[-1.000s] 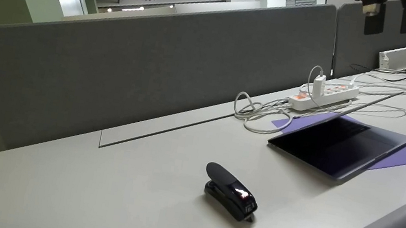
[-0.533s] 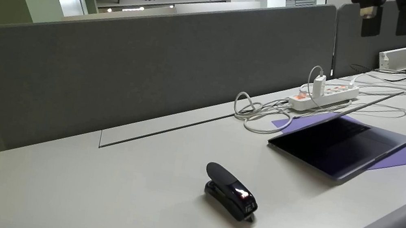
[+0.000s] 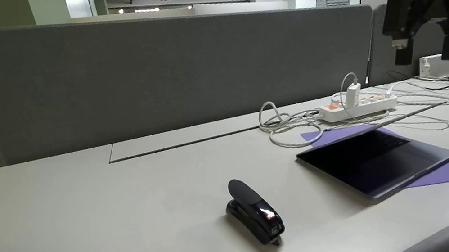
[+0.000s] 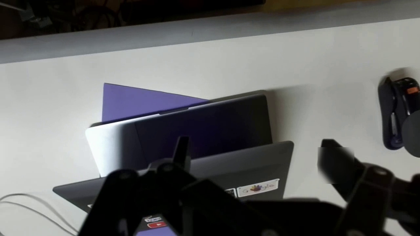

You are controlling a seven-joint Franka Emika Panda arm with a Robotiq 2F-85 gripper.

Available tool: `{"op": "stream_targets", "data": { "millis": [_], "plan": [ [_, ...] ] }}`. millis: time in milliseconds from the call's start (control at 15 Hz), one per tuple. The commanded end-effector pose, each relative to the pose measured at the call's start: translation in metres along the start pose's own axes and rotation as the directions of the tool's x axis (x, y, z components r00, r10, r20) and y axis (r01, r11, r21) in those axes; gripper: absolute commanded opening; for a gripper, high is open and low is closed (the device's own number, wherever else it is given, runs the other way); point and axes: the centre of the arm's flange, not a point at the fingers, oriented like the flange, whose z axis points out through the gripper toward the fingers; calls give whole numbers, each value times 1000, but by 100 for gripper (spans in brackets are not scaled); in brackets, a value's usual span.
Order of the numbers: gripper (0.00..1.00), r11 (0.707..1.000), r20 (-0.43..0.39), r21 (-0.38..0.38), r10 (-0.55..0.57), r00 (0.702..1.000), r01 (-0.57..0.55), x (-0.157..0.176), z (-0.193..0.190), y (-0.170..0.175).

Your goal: Open the laptop fully

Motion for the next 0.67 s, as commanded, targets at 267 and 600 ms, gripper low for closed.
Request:
{"op": "stream_targets", "data": {
  "millis": [267,600],
  "plan": [
    [100,993,86,-38,119,989,-116,-3,76,34],
    [60,990,91,-62,130,987,-125,0,112,47]
  ]
}}
